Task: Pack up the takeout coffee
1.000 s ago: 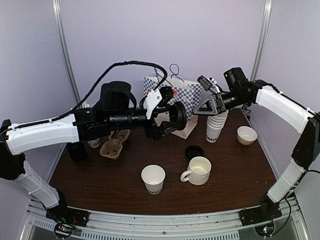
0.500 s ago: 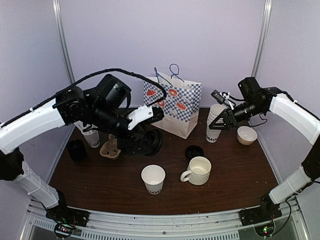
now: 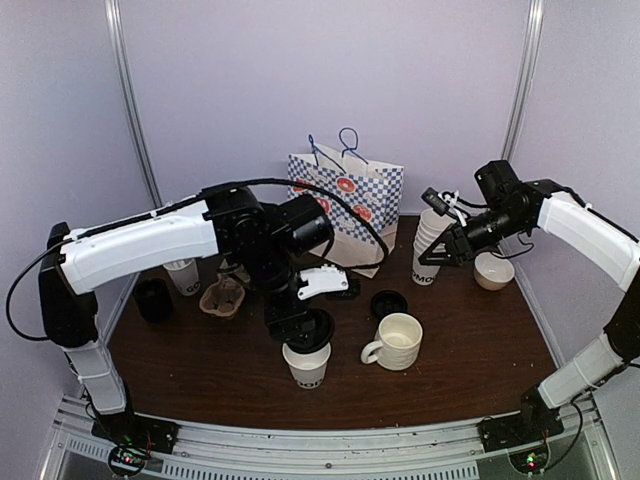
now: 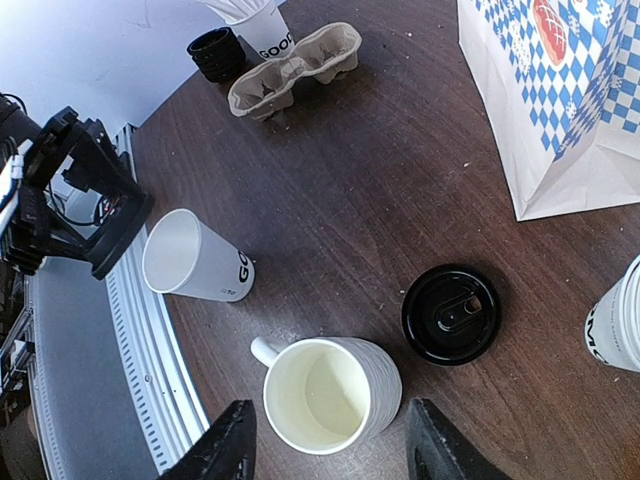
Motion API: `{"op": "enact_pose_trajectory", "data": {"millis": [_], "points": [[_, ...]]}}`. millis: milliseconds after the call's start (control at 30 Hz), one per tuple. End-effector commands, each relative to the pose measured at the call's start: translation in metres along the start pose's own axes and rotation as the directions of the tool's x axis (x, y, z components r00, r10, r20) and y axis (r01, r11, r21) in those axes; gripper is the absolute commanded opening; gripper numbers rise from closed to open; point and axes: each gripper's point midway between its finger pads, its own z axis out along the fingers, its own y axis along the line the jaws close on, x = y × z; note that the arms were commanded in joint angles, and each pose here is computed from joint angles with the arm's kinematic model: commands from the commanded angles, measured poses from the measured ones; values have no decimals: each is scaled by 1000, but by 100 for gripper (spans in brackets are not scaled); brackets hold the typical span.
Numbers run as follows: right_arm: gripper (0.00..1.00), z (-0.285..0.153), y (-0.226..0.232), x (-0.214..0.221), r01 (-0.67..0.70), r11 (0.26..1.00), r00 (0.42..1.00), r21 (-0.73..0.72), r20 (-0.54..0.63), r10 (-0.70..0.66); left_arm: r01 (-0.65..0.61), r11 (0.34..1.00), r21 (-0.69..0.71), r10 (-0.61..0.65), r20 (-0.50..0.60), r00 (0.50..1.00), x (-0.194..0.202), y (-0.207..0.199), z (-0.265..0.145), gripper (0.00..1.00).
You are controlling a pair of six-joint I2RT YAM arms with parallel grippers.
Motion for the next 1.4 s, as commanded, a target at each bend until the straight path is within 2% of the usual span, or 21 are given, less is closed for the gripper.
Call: {"op": "enact_pose_trajectory", "data": {"millis": [0, 533, 1367], "points": [[54, -3, 3, -1, 28, 999, 999, 19, 15, -28, -28, 999, -25, 26, -108, 994, 14, 3, 6, 74], [54, 0, 3, 3, 28, 1000, 1000, 13, 12, -28, -42, 999, 18, 44, -152, 987, 8, -3, 34, 74], [53, 4, 2, 7, 26, 1000, 1000, 2, 4, -26, -65, 998, -3, 62, -250, 966, 19, 1, 49, 75]]}}
